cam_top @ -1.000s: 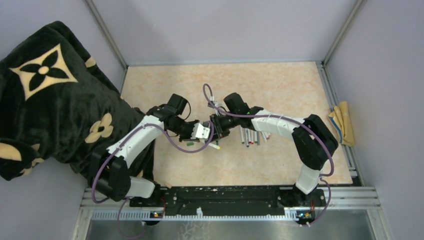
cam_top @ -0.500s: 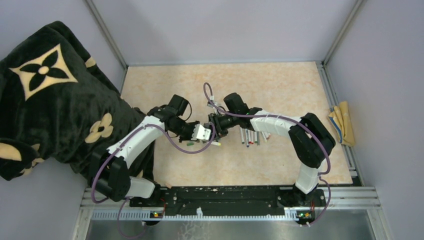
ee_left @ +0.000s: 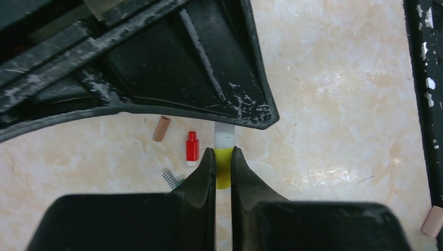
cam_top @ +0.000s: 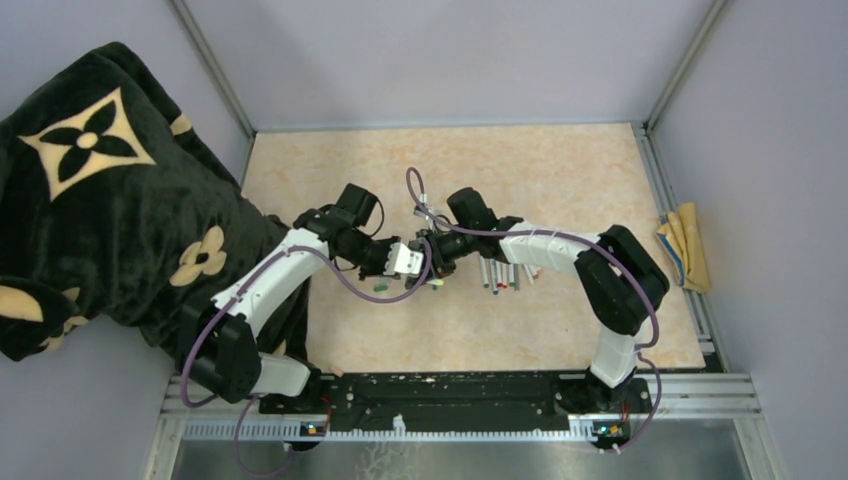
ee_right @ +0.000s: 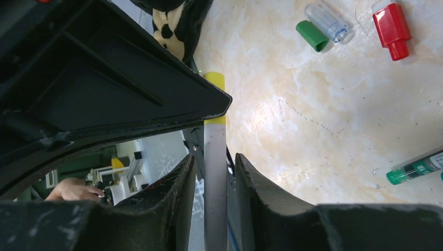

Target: Open the pen caps

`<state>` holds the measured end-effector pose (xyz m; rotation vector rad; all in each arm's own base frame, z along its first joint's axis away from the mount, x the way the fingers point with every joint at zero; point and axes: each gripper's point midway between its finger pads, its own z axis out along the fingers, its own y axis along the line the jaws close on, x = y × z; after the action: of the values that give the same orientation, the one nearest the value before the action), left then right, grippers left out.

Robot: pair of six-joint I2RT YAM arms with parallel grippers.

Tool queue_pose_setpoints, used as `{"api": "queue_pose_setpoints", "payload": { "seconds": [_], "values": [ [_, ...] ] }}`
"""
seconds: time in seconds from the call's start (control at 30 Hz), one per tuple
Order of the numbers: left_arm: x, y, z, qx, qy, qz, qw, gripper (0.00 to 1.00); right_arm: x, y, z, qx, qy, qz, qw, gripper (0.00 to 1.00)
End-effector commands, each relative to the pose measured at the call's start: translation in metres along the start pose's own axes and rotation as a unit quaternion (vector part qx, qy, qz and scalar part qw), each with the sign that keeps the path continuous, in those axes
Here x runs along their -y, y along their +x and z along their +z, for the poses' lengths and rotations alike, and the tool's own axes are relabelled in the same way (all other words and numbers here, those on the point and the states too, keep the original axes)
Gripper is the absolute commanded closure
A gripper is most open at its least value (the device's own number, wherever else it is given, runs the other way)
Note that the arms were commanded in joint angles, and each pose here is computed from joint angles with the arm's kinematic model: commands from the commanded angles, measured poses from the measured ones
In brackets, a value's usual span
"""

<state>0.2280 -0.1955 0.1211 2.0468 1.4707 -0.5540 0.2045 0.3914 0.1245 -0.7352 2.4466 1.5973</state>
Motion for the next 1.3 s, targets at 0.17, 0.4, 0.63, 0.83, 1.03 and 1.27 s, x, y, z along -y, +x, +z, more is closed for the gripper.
{"api": "queue_pose_setpoints", "payload": {
  "seconds": [0.17,0.4,0.63,0.83,1.03,1.27],
  "values": [
    [-0.011,-0.010,-0.002,0.013,-0.011,0.009,1.000,0.97,-0.009,-0.003,-0.004,0.009,-0.011,-0.019,1.000,0.84],
    [0.002,-0.003,0.003,0.008,0.010,0.006,1.000,0.54,-0.013,-0.012,-0.013,0.029,0.002,-0.033,0.999,1.00],
    [-0.005,-0.006,0.002,0.018,-0.020,0.023,0.999,0.29,-0.014,-0.011,-0.014,0.028,0.000,-0.035,0.999,1.00],
    [-0.003,0.002,0.011,0.006,-0.009,0.009,1.000,0.47,-0.018,-0.016,-0.014,0.037,-0.004,-0.037,0.999,1.00],
    [-0.007,-0.003,0.008,0.021,-0.044,0.031,0.998,0.83,-0.013,-0.015,-0.013,0.038,0.001,-0.029,0.999,1.00],
    [-0.004,-0.001,0.006,0.014,-0.043,0.045,0.998,0.94,-0.007,-0.017,-0.012,0.047,0.016,-0.021,0.999,0.61]
  ]
}}
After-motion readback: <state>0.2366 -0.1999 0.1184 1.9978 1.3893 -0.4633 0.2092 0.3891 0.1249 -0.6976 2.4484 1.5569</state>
